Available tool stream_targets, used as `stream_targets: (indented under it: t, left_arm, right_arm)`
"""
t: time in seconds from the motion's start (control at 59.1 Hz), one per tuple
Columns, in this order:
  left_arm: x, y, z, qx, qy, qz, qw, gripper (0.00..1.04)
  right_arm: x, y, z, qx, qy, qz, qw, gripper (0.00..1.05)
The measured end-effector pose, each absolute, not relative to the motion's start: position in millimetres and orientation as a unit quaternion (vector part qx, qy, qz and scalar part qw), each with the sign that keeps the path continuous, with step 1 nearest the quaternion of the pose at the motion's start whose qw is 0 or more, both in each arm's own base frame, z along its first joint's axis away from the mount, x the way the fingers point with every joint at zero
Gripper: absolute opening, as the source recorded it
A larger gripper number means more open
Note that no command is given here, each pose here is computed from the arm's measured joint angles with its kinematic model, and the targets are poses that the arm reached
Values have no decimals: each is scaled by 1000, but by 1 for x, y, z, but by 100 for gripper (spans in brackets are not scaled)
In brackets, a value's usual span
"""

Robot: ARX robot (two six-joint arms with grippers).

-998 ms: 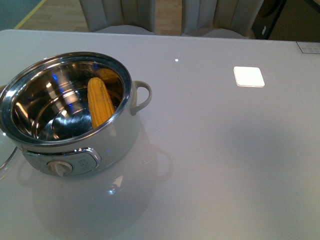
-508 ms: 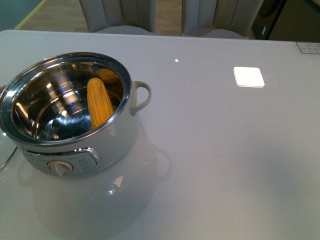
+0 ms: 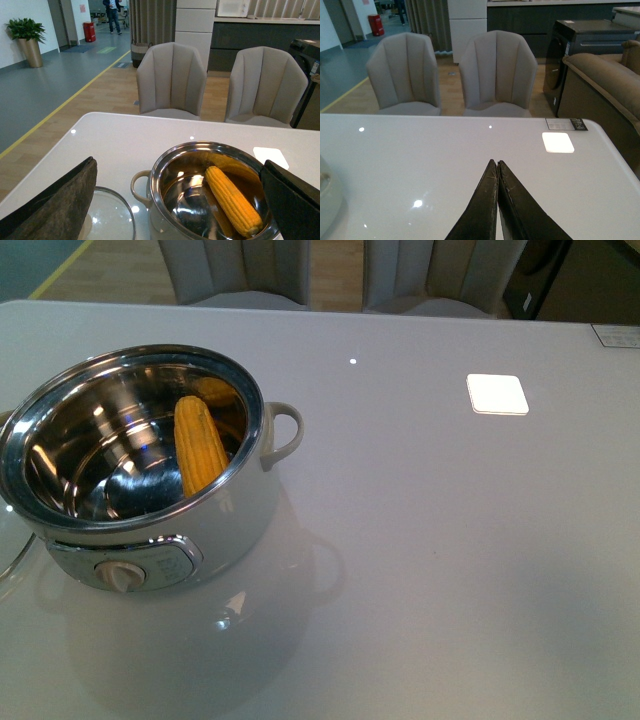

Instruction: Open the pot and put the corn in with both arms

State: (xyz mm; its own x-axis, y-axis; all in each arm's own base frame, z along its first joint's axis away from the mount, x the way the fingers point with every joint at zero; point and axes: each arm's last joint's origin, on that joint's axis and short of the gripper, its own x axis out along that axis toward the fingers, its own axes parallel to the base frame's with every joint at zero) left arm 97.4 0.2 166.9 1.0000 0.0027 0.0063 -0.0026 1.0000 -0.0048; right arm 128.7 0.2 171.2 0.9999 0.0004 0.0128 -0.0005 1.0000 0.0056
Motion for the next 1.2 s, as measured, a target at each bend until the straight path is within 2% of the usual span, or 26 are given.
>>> stream_targets:
  t: [0.795, 0.863, 1.202]
  left_arm:
    - [97, 0, 167, -2, -3, 1, 1000, 98]
    - [97, 0, 167, -2, -3, 1, 1000, 98]
    - [97, 0, 167, -2, -3, 1, 1000, 98]
  right_arm:
    - [107, 0, 172, 3, -9, 0, 1000, 2]
    - [101, 0, 168, 3, 8, 1, 1000, 2]
    - [97, 0, 169, 3, -7, 0, 1000, 2]
